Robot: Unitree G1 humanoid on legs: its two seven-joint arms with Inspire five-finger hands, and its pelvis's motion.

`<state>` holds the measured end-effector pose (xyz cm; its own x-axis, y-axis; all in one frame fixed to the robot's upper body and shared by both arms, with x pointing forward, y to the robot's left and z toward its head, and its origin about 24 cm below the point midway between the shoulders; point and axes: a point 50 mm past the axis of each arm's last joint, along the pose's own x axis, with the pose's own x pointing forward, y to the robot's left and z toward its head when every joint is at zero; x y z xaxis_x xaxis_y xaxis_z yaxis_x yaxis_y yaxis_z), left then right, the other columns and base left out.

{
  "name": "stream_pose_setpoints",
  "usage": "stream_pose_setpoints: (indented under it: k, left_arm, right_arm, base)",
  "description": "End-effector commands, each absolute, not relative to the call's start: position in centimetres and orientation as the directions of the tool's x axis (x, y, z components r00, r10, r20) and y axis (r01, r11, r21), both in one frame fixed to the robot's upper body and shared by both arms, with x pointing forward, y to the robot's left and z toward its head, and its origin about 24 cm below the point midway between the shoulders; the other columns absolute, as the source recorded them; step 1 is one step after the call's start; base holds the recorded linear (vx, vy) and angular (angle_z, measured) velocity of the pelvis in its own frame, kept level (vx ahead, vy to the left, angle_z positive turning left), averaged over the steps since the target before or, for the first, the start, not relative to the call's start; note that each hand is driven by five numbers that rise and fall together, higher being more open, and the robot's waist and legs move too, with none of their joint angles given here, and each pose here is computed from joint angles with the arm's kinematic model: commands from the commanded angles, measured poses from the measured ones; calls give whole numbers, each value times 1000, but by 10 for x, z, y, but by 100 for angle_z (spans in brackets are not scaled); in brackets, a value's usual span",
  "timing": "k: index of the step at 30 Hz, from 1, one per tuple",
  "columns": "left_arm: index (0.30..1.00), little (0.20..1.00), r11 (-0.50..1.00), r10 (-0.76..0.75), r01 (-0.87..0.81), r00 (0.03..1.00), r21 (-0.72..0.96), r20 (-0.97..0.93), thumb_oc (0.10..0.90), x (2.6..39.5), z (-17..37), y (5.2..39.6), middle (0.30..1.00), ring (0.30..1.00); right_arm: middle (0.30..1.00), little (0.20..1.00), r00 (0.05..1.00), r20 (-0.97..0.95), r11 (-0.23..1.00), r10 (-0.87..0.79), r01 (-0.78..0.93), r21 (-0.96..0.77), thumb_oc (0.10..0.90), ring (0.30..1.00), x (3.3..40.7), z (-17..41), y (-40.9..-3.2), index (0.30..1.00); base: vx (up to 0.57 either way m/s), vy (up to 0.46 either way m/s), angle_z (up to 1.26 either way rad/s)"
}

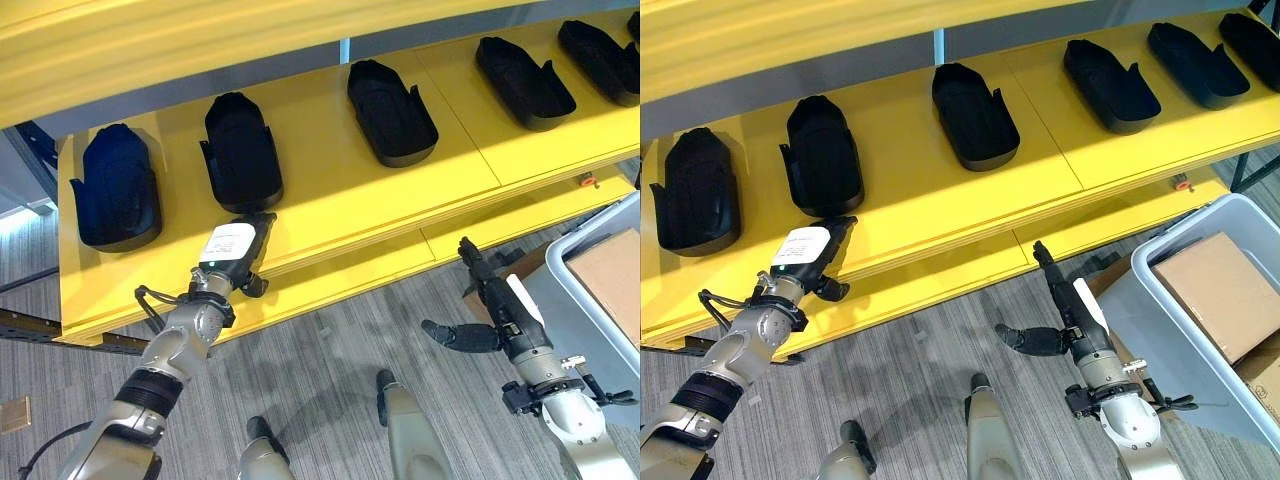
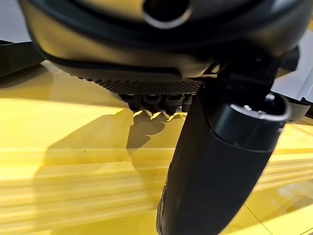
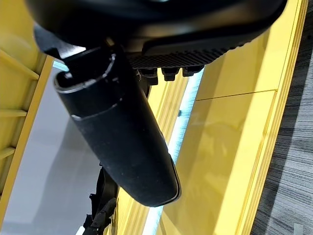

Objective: Move parts from the plastic box to the shelf.

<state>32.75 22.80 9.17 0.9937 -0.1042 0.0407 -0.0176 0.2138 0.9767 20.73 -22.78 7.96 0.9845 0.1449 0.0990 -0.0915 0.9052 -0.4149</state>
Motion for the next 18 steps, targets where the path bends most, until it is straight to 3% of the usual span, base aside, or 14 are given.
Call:
stream_pose_setpoints:
  k: [1,5,6,8,14,15,18]
  left_arm:
    - [1000,1000,281,-157,-207,953,937,257,900,337,140,215,1000,1000]
    - [1000,1000,379,-213,-172,940,909,267,900,313,139,213,1000,1000]
    - [1000,1000,491,-233,-135,931,860,279,900,295,138,215,1000,1000]
    - [1000,1000,535,-245,-106,930,838,274,900,284,138,218,1000,1000]
    - [1000,1000,779,-269,31,919,626,288,900,246,131,225,1000,1000]
    - [1000,1000,941,-264,181,921,285,286,900,238,117,229,1000,1000]
    - [1000,1000,969,-215,236,949,-69,229,900,226,84,224,1000,1000]
  right_arm:
    - [1000,1000,921,363,915,143,18,-404,900,1000,208,127,-233,1000]
    - [1000,1000,920,370,917,130,30,-397,900,1000,208,128,-234,1000]
    - [1000,1000,916,383,920,121,41,-389,900,1000,209,130,-235,1000]
    - [1000,1000,916,383,922,122,38,-384,900,1000,209,130,-235,1000]
    - [1000,1000,897,419,932,138,26,-361,900,1000,210,135,-232,1000]
    - [1000,1000,881,447,939,155,9,-343,900,1000,211,140,-228,1000]
    - [1000,1000,876,447,943,183,-27,-333,900,1000,212,136,-224,1000]
  base:
    - [0,0,0]
    - [0,0,0]
    - [0,0,0]
    - [0,0,0]
    - [10,-16,8]
    - [38,-37,9]
    - [83,-65,20]
